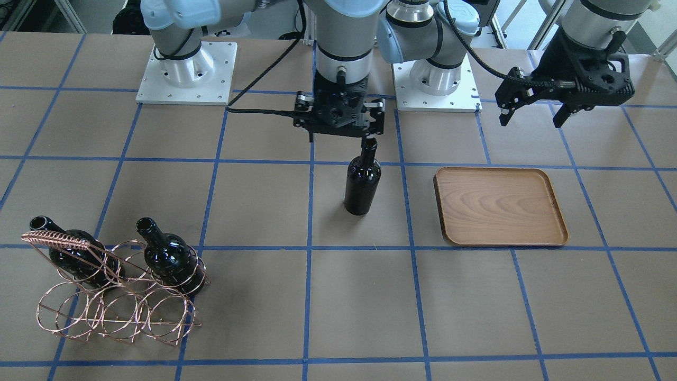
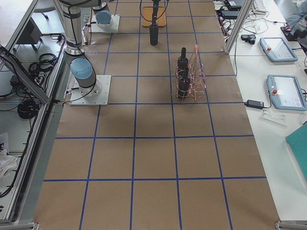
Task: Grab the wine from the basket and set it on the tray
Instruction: 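Open the right gripper and lift it while the left arm reaches toward the bottle, then lower the left gripper onto the bottle neck and close it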
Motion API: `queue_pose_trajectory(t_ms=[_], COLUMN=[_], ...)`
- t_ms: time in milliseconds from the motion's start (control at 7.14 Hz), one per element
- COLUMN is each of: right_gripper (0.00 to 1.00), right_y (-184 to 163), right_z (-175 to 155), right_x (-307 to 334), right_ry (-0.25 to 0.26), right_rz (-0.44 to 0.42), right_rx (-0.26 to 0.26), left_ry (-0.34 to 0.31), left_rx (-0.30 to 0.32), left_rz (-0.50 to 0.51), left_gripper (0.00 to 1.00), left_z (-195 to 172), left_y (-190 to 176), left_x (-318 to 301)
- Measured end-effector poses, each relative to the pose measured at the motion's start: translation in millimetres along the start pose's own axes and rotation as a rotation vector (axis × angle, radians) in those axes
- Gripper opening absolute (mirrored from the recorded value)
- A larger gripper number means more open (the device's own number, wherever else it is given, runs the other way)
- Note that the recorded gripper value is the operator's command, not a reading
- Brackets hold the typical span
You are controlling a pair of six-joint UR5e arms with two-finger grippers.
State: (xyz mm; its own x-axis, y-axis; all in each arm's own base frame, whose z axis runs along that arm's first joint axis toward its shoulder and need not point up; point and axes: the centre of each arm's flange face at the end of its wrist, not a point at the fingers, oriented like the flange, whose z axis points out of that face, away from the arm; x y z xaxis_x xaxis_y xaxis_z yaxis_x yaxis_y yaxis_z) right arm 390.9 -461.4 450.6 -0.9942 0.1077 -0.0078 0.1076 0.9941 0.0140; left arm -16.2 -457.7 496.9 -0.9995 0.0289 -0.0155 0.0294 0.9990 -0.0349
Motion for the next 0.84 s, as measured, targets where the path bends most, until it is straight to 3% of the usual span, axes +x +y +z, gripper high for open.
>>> queue_pose_trajectory(t_ms=[280,560,840], right_gripper=[1.00,1.00,1.00], right_y=[-27,-52,-68], right_z=[-43,-66,-77], right_x=[88,155,200], right_ry=[0.022,0.079,0.091], right_rz=[0.006,-0.019,0.019], right_rx=[0.003,0.048,0.064], left_ry=[0.069,0.085,0.088], left_rx=[-0.004,-0.023,-0.034], left_rz=[-0.024,0.007,0.088], left_gripper=[1.00,1.00,1.00], left_z=[8,13,19], left_y=[-4,10,29], left_x=[48,128,191])
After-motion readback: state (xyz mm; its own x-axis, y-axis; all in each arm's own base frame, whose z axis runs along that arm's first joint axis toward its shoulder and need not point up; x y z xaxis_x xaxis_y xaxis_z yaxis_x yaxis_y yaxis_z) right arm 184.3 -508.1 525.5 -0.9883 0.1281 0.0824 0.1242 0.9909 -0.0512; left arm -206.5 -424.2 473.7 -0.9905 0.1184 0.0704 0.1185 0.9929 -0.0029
